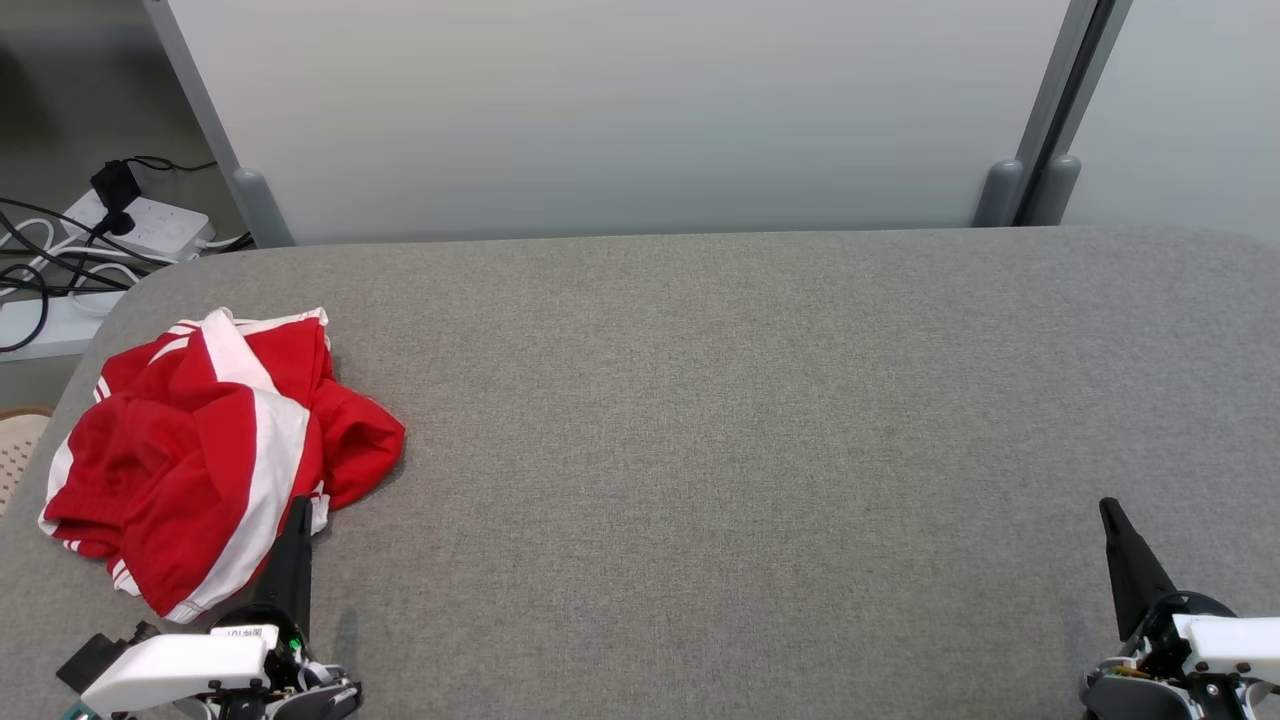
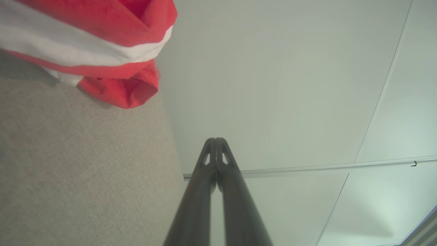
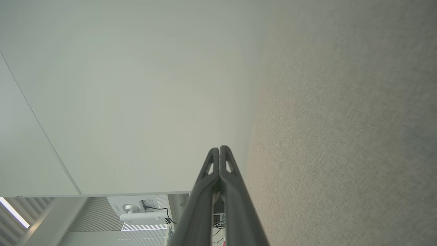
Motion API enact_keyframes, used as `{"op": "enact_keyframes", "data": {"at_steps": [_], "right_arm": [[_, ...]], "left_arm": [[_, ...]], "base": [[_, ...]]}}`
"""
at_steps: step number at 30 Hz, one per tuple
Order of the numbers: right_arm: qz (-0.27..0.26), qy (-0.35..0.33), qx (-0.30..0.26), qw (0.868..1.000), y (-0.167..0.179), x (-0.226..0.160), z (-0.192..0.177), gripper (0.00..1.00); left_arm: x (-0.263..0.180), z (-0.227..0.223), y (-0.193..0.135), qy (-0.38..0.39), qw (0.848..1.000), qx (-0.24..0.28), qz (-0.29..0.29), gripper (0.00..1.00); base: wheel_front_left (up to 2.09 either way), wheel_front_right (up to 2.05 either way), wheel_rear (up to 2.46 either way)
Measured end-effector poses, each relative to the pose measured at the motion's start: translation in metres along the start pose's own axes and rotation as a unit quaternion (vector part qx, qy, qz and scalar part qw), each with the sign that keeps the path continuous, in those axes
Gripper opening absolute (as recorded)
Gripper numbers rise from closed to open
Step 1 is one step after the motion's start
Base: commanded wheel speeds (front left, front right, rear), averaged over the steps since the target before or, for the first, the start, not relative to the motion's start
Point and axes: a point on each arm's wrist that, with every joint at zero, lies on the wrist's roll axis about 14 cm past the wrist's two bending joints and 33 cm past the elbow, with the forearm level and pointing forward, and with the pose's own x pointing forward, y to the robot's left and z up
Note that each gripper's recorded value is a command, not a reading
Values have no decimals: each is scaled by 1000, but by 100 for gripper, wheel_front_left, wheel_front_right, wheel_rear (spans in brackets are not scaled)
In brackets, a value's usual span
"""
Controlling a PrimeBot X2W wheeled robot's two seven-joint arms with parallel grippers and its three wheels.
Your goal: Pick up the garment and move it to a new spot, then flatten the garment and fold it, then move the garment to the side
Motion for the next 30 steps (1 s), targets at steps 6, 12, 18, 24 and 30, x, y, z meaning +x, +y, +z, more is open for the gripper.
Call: {"op": "enact_keyframes", "data": {"at_steps": [6, 12, 18, 24, 30], "right_arm": [[0, 0, 0, 1000, 0, 0, 0, 0], [0, 0, 0, 1000, 0, 0, 0, 0], [0, 0, 0, 1000, 0, 0, 0, 0], [0, 0, 0, 1000, 0, 0, 0, 0], [0, 0, 0, 1000, 0, 0, 0, 0]], "left_arm": [[0, 0, 0, 0, 1000, 0, 0, 0], [0, 0, 0, 0, 1000, 0, 0, 0], [0, 0, 0, 0, 1000, 0, 0, 0], [0, 0, 0, 0, 1000, 0, 0, 0], [0, 0, 0, 0, 1000, 0, 0, 0]], "base": [[0, 0, 0], [0, 0, 0], [0, 0, 0], [0, 0, 0], [0, 0, 0]]}}
